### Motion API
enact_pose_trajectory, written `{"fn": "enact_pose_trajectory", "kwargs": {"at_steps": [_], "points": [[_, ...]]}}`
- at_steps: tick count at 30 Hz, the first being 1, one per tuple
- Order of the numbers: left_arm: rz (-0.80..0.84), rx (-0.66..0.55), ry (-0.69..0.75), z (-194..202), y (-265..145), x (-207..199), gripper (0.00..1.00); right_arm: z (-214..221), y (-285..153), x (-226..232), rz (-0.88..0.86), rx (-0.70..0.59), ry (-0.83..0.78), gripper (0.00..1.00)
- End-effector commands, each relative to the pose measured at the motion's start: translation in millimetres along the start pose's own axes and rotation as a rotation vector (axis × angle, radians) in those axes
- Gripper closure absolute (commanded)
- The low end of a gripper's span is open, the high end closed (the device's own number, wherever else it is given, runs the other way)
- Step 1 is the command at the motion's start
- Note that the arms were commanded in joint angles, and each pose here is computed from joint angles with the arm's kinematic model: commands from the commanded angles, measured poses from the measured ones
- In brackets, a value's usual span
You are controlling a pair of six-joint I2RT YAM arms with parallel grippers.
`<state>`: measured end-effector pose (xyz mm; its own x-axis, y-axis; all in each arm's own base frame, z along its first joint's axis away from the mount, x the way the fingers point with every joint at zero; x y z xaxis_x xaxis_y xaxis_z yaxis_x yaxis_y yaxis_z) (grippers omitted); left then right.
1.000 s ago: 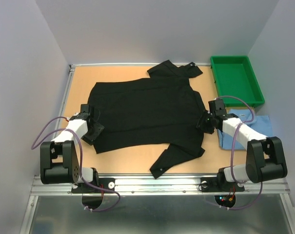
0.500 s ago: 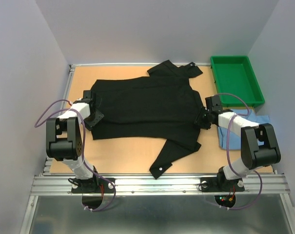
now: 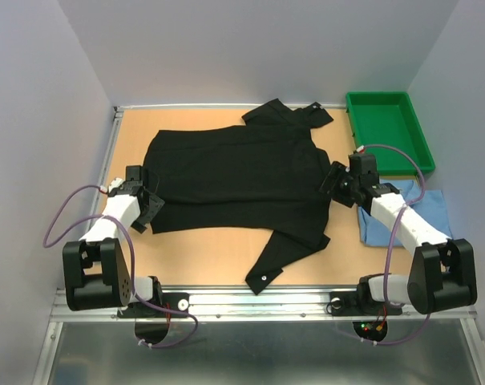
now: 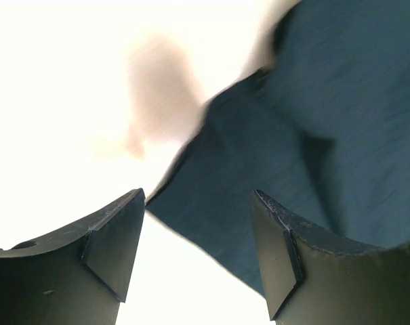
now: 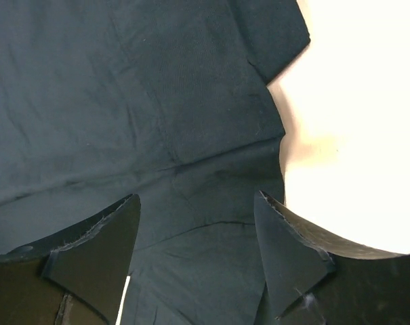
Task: Fold and stack the long sleeve shirts
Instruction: Fold the shirt
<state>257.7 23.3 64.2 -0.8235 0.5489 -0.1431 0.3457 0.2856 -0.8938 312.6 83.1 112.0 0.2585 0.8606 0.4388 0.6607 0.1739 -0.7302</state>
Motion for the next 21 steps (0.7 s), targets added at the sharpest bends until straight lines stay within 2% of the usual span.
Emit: {"fn": "enact_pose_trajectory", "kwargs": {"at_steps": [1, 8, 21], "points": [[-0.084, 0.026, -0.021, 19, 3, 29, 0.26, 5, -10, -1, -0.013, 0.014, 0.019, 0.27], [-0.076, 0.076, -0.003, 35, 14, 34, 0.29, 14, -13, -6, -0.010, 0.026, 0.016, 0.26], [-0.057, 0.094, 0.062, 41, 27, 32, 0.48, 26, -17, -24, 0.049, 0.028, -0.024, 0.26]]}}
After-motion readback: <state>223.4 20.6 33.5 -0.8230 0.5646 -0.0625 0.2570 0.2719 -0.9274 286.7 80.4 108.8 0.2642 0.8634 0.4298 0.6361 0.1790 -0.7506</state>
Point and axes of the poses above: each gripper's point midway between its finger pads, its own y axis out along the fingers, its own x axis along the line the jaws close on, z = x × y, the point moved 2 cm from there along -y, back along the fingers
